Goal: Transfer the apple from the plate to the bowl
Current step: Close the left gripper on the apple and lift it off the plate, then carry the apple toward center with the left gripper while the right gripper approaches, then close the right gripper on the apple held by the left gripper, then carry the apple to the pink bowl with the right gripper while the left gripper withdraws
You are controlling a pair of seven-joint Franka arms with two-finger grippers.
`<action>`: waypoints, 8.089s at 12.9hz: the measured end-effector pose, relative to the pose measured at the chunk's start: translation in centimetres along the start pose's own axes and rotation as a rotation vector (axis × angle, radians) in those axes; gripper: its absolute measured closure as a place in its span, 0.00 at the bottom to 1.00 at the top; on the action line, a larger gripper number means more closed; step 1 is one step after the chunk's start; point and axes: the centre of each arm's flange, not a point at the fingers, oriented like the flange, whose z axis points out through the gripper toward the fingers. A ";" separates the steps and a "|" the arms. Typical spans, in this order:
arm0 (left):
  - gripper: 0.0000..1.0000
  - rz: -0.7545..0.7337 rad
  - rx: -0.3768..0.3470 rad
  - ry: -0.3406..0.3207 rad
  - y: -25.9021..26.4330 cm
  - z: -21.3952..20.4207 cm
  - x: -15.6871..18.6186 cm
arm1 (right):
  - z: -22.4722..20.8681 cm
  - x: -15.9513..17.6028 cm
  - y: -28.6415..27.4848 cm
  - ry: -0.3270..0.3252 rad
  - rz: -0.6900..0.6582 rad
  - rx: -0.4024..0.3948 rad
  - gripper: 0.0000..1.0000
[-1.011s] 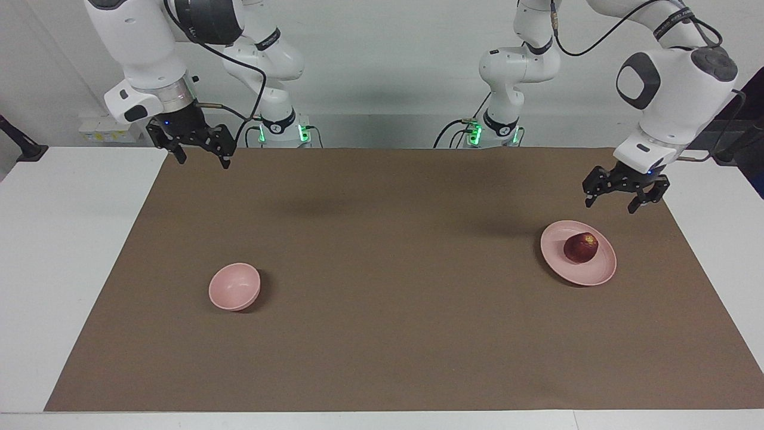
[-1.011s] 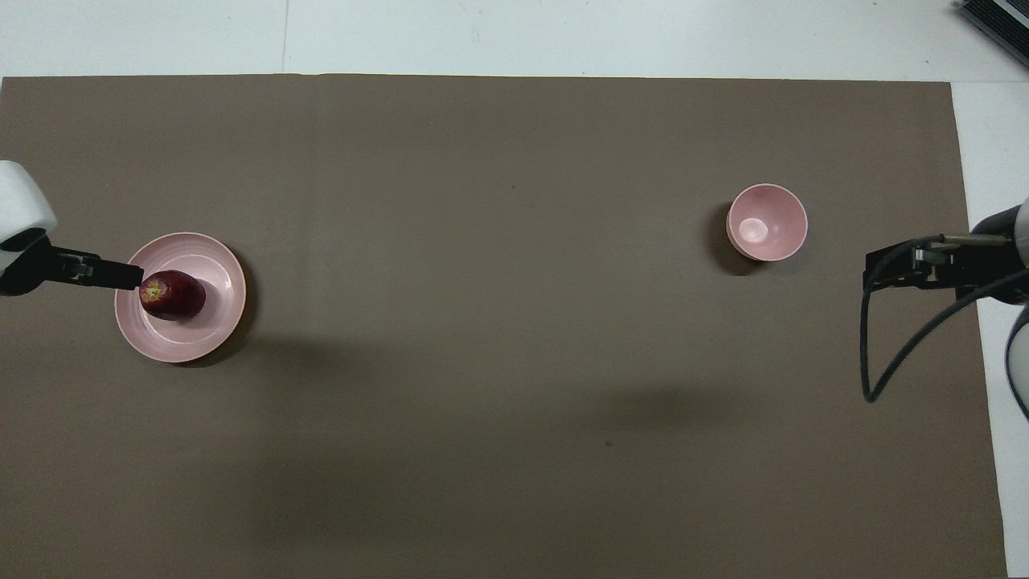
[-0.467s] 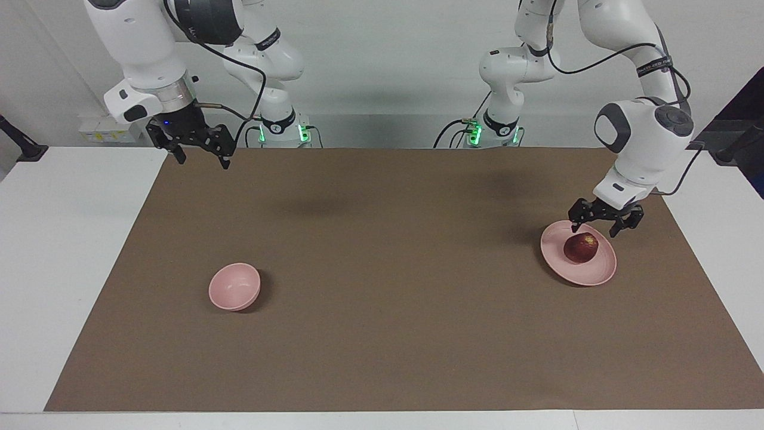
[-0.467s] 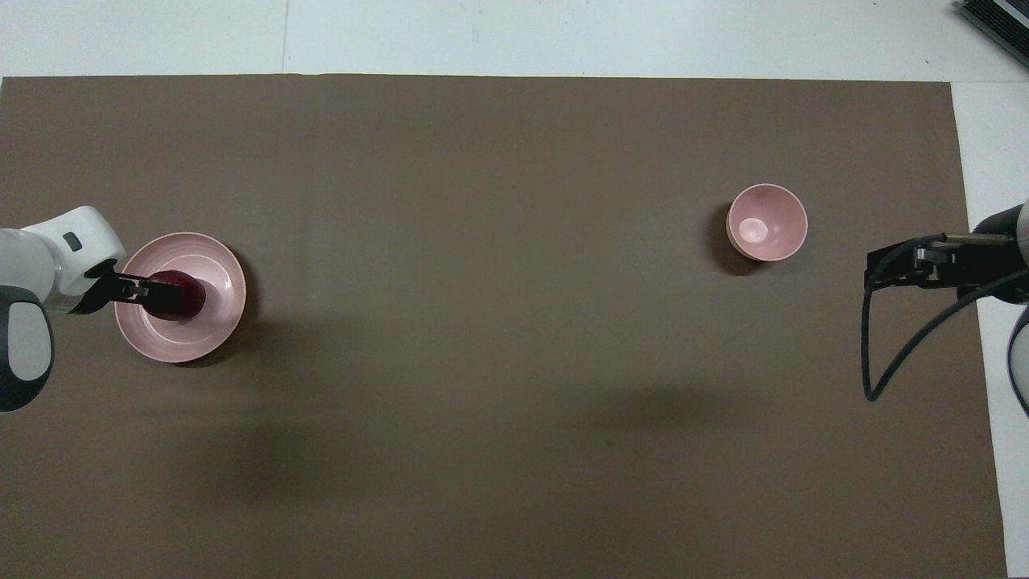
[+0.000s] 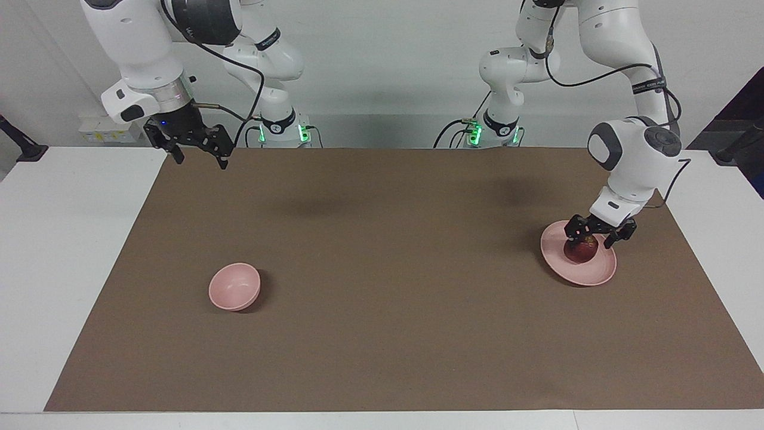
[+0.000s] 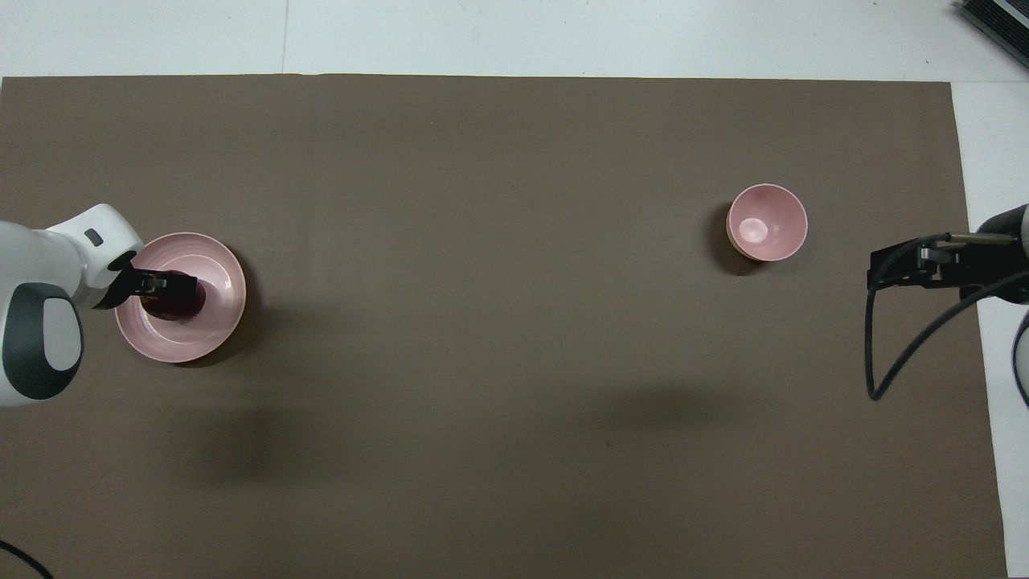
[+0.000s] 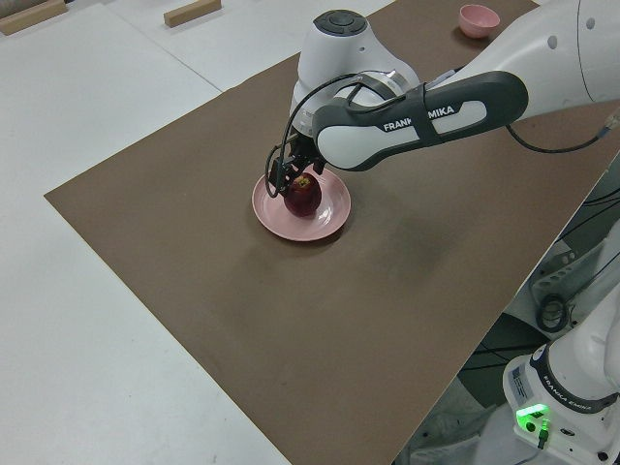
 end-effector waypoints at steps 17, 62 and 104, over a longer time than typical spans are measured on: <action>0.21 -0.058 -0.128 0.042 3.6 -8.0 2.4 | 4.9 -0.4 -15.4 -0.447 0.713 0.529 0.00; 0.19 -0.360 -0.908 0.166 39.9 -15.0 -4.2 | 11.4 -2.5 -24.2 -0.580 1.055 0.679 0.21; 0.00 0.051 0.003 -0.064 7.1 -33.3 1.6 | 24.8 9.0 -2.2 0.386 0.004 0.036 0.11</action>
